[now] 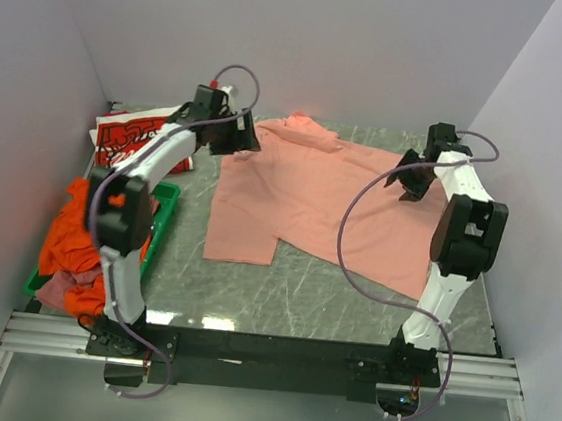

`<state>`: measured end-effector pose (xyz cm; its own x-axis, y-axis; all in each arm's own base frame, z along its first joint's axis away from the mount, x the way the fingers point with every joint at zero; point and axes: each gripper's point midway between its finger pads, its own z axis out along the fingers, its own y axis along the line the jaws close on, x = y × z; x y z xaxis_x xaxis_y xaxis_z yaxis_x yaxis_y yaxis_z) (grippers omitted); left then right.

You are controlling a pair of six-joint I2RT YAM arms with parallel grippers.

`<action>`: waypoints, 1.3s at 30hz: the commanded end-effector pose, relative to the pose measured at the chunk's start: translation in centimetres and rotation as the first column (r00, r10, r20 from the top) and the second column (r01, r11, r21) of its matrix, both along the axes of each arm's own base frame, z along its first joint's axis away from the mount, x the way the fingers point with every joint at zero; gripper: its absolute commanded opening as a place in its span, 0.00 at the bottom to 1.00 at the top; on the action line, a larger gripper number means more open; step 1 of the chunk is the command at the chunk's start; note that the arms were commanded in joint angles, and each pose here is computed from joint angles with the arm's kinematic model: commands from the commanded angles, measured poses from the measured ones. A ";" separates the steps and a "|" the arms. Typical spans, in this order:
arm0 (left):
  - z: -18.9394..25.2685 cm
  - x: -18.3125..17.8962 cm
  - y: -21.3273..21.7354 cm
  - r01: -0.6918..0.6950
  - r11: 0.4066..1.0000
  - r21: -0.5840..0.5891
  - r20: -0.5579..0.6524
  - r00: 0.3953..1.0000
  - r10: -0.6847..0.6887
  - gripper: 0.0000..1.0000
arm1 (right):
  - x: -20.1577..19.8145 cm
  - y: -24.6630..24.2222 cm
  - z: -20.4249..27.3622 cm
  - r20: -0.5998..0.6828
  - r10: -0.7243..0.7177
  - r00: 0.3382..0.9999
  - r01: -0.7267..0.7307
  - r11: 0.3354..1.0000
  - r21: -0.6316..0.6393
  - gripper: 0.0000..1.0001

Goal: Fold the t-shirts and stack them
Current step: Fold the tshirt

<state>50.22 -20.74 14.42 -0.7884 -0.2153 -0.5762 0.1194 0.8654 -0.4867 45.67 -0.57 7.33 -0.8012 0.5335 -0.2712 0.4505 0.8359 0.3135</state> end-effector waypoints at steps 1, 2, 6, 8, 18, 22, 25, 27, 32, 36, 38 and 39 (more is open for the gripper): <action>4.5 -3.4 3.7 -0.089 0.992 0.091 0.120 0.990 0.078 0.87 | -0.7 1.8 6.0 0.159 0.034 0.987 -0.038 0.999 0.019 0.63; 5.6 -4.7 5.0 -0.131 0.985 0.115 0.149 0.982 0.114 0.87 | -1.2 2.1 7.5 0.198 0.033 0.980 -0.038 0.999 0.021 0.63; -1.2 -12.3 9.0 -0.181 0.939 0.292 0.010 0.982 0.186 0.82 | -4.9 3.9 6.3 0.186 0.030 0.982 -0.040 0.998 0.049 0.63; -2.0 -15.2 10.2 -0.189 0.928 0.320 -0.033 0.977 0.210 0.76 | -6.1 4.7 6.5 0.205 0.039 0.978 -0.050 0.997 0.052 0.63; -6.1 -23.4 9.4 -0.138 0.956 0.258 -0.157 0.971 0.183 0.58 | -12.3 8.4 3.4 0.165 0.068 0.984 -0.082 0.993 0.081 0.63; -7.5 -24.3 8.9 -0.125 0.952 0.279 -0.193 0.964 0.183 0.54 | -13.2 8.9 4.1 0.187 0.080 0.979 -0.095 0.993 0.073 0.63; -8.1 -24.5 8.9 -0.127 0.952 0.279 -0.197 0.963 0.186 0.52 | -14.0 8.8 4.5 0.193 0.085 0.977 -0.099 0.993 0.064 0.63; -8.3 -24.4 8.7 -0.119 0.955 0.271 -0.197 0.964 0.176 0.51 | -14.6 8.6 4.3 0.189 0.090 0.978 -0.101 0.994 0.052 0.63; -9.4 -24.2 8.4 -0.108 0.955 0.276 -0.223 0.960 0.172 0.46 | -16.2 8.2 4.1 0.188 0.094 0.978 -0.102 0.994 0.037 0.63; -10.1 -24.1 8.0 -0.092 0.959 0.268 -0.242 0.957 0.160 0.45 | -17.1 8.3 3.6 0.192 0.084 0.978 -0.095 0.994 0.050 0.63; -10.6 -24.3 8.2 -0.090 0.956 0.281 -0.260 0.951 0.166 0.44 | -17.5 8.4 3.3 0.187 0.079 0.979 -0.091 0.994 0.058 0.63; -10.8 -24.3 8.2 -0.089 0.955 0.285 -0.262 0.950 0.166 0.44 | -17.6 8.4 3.2 0.187 0.078 0.979 -0.090 0.994 0.060 0.63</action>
<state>25.53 -11.94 3.72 -0.9048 -0.1827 -0.3846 -0.1075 0.9720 -0.2090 27.83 7.81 9.78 -0.8059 0.4783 -0.3488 0.3192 0.8473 0.4245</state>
